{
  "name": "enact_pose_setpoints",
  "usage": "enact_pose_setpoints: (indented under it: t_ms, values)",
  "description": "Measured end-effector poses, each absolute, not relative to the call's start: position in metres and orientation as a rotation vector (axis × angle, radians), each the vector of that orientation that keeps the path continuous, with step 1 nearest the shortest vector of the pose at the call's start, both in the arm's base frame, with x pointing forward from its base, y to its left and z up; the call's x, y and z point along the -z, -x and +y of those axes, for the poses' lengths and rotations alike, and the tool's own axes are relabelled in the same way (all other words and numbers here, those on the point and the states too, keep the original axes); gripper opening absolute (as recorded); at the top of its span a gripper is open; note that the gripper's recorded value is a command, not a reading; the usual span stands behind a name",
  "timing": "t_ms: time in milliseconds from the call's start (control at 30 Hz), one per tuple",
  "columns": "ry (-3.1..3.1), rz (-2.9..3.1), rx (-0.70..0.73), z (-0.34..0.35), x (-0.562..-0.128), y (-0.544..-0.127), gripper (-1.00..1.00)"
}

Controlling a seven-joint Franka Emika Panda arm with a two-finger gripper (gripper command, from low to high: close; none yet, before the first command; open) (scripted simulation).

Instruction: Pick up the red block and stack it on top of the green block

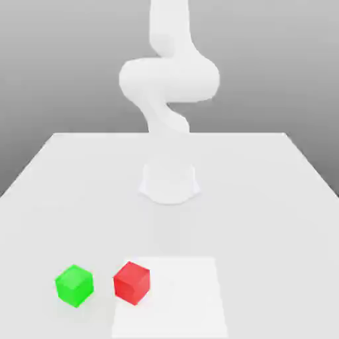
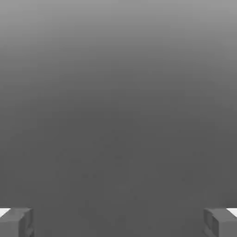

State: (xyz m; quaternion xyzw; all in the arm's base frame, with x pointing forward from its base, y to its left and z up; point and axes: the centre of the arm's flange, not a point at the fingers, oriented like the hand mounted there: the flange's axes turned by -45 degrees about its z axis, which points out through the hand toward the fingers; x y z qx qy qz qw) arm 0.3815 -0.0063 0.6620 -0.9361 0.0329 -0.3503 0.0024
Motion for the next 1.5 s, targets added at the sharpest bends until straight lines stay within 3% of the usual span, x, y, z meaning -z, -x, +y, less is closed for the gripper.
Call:
enact_pose_setpoints:
  t_ms: [167,333,500,667,867,900,1133,1333,1500]
  values:
    - [3.012,0.282,0.837,-0.024,-0.552,-0.434,0.00]
    - [3.052,0.457,0.580,-0.043,-0.439,-0.454,0.00]
    - [3.060,0.632,0.318,-0.060,-0.330,-0.445,0.00]
    - [3.034,0.812,0.053,-0.073,-0.229,-0.410,0.00]
    - [3.027,0.838,0.001,-0.072,-0.157,-0.402,0.00]
    - [3.027,0.837,0.000,-0.072,-0.149,-0.402,-1.00]
    - [3.028,0.838,0.001,-0.072,-0.148,-0.402,-1.00]
    - [3.023,0.853,0.002,-0.075,-0.203,-0.402,-1.00]
    - [2.875,1.267,0.001,-0.169,-0.237,-0.394,-1.00]
